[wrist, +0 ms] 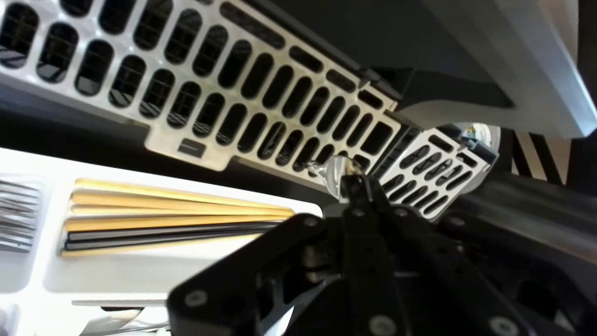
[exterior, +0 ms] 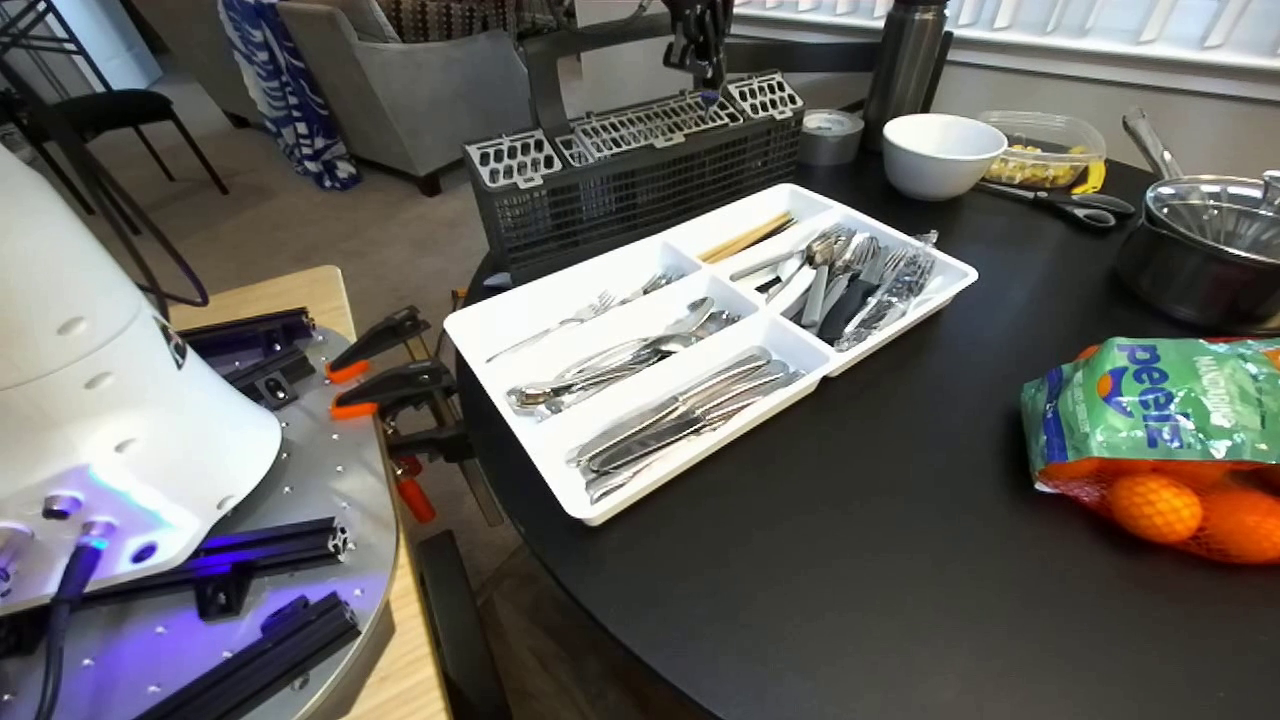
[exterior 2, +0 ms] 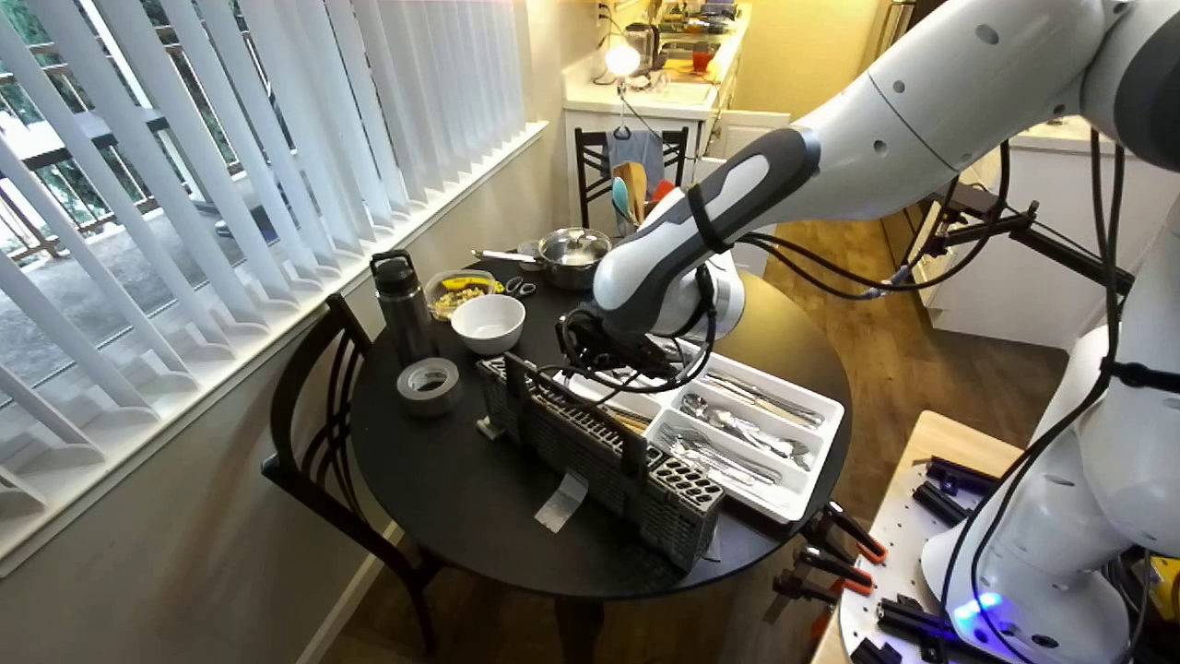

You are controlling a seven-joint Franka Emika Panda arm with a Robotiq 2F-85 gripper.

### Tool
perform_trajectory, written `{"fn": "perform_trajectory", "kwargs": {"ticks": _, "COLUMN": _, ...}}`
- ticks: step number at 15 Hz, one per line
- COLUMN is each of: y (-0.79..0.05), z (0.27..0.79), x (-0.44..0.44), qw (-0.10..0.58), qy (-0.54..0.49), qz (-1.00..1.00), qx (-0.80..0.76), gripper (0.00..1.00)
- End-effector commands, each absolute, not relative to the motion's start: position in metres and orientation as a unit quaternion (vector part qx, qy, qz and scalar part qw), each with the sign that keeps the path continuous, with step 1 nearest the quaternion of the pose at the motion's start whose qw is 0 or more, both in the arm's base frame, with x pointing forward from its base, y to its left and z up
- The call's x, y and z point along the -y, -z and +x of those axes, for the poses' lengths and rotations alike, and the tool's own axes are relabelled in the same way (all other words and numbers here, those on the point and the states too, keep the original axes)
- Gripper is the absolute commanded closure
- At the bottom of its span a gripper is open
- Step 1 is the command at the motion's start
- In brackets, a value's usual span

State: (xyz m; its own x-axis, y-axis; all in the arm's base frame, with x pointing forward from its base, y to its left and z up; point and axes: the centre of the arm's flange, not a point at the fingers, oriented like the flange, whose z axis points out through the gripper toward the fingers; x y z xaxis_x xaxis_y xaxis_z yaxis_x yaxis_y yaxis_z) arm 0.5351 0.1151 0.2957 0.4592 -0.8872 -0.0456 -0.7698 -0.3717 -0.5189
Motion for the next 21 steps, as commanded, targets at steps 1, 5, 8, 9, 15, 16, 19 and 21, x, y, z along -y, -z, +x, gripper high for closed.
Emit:
{"fn": "perform_trajectory", "kwargs": {"ticks": 1, "y": -0.314, "z": 0.515, "x": -0.123, "qw": 0.245, "qy": 0.152, "qz": -0.762, "qx": -0.580, "gripper": 0.97}}
{"fn": "perform_trajectory", "kwargs": {"ticks": 5, "y": -0.315, "z": 0.506, "x": -0.132, "qw": 0.258, "qy": 0.153, "qz": -0.713, "qx": -0.634, "gripper": 0.97}}
{"fn": "perform_trajectory", "kwargs": {"ticks": 8, "y": -0.318, "z": 0.503, "x": -0.138, "qw": 0.271, "qy": 0.140, "qz": -0.703, "qx": -0.643, "gripper": 0.97}}
{"fn": "perform_trajectory", "kwargs": {"ticks": 9, "y": -0.322, "z": 0.502, "x": -0.141, "qw": 0.275, "qy": 0.133, "qz": -0.700, "qx": -0.645, "gripper": 0.97}}
{"fn": "perform_trajectory", "kwargs": {"ticks": 15, "y": -0.362, "z": 0.486, "x": -0.145, "qw": 0.292, "qy": 0.155, "qz": -0.674, "qx": -0.660, "gripper": 0.97}}
{"fn": "perform_trajectory", "kwargs": {"ticks": 16, "y": -0.366, "z": 0.482, "x": -0.144, "qw": 0.293, "qy": 0.160, "qz": -0.669, "qx": -0.664, "gripper": 0.97}}
{"fn": "perform_trajectory", "kwargs": {"ticks": 19, "y": -0.369, "z": 0.474, "x": -0.136, "qw": 0.287, "qy": 0.169, "qz": -0.657, "qx": -0.676, "gripper": 0.97}}
{"fn": "perform_trajectory", "kwargs": {"ticks": 21, "y": -0.369, "z": 0.468, "x": -0.128, "qw": 0.285, "qy": 0.176, "qz": -0.649, "qx": -0.683, "gripper": 0.97}}
